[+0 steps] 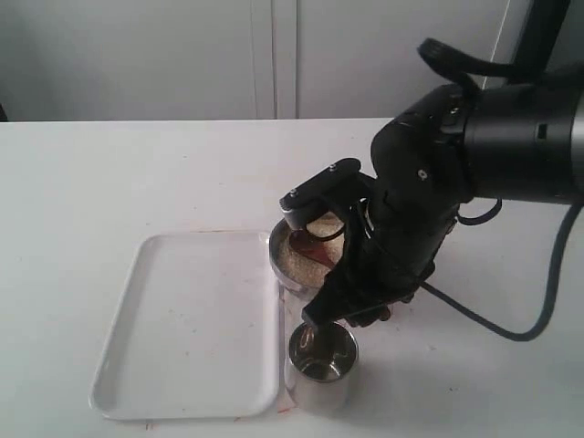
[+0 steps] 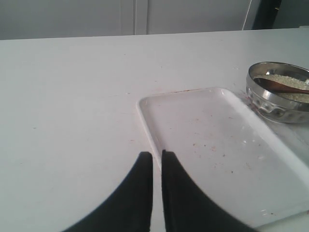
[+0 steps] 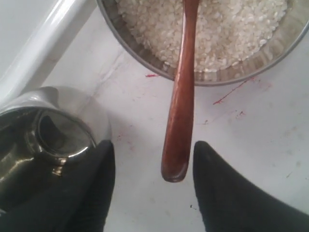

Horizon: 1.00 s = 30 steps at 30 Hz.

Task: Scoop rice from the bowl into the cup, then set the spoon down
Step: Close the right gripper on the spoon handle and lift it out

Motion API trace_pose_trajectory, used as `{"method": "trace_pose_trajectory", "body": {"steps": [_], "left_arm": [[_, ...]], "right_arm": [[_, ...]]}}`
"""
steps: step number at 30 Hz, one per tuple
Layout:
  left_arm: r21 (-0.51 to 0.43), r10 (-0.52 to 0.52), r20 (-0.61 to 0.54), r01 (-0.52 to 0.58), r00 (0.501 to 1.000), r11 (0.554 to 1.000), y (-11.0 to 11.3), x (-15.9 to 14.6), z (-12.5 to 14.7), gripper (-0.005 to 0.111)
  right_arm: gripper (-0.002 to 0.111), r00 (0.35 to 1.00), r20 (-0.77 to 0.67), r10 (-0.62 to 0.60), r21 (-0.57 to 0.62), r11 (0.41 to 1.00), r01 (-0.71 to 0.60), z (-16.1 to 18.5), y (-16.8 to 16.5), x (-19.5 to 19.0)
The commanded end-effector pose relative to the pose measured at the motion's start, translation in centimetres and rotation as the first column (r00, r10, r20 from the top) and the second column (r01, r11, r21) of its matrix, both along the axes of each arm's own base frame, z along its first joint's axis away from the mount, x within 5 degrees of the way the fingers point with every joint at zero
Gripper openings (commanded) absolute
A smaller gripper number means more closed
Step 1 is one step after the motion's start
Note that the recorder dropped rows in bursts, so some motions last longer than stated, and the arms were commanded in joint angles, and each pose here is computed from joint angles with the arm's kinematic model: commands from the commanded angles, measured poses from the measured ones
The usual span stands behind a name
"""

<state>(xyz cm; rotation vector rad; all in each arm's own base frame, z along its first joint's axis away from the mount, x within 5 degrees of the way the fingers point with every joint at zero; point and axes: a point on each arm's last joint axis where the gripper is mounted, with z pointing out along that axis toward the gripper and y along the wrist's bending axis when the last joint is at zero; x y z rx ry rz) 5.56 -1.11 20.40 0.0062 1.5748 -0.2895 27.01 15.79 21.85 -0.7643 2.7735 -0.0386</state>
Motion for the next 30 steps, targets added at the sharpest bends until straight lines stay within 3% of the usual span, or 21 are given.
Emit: {"method": "trace_pose_trajectory", "body": {"steps": [1,20,25,30], "left_arm": [[-0.01,-0.009,0.007,0.009,1.0,1.0,0.0,0.0,0.2,0.014],[-0.01,-0.009,0.007,0.009,1.0,1.0,0.0,0.0,0.2,0.014],[-0.01,-0.009,0.007,0.009,1.0,1.0,0.0,0.0,0.2,0.014],[-0.01,-0.009,0.007,0.009,1.0,1.0,0.0,0.0,0.2,0.014]], "right_arm": [[0.048,1.0,0.018,0.0,-0.002,1.0,0.0,-0.4,0.2,0.4],[0.047,0.999,-0.016,-0.032,-0.037,0.999,0.032,-2.7,0.5,1.2],[0.037,1.0,0.009,-0.017,-0.041,0.999,0.017,-2.7,0.5,1.5],[0.035,1.0,0.02,-0.011,-0.035,0.999,0.012,-2.7,0.6,1.6]]}}
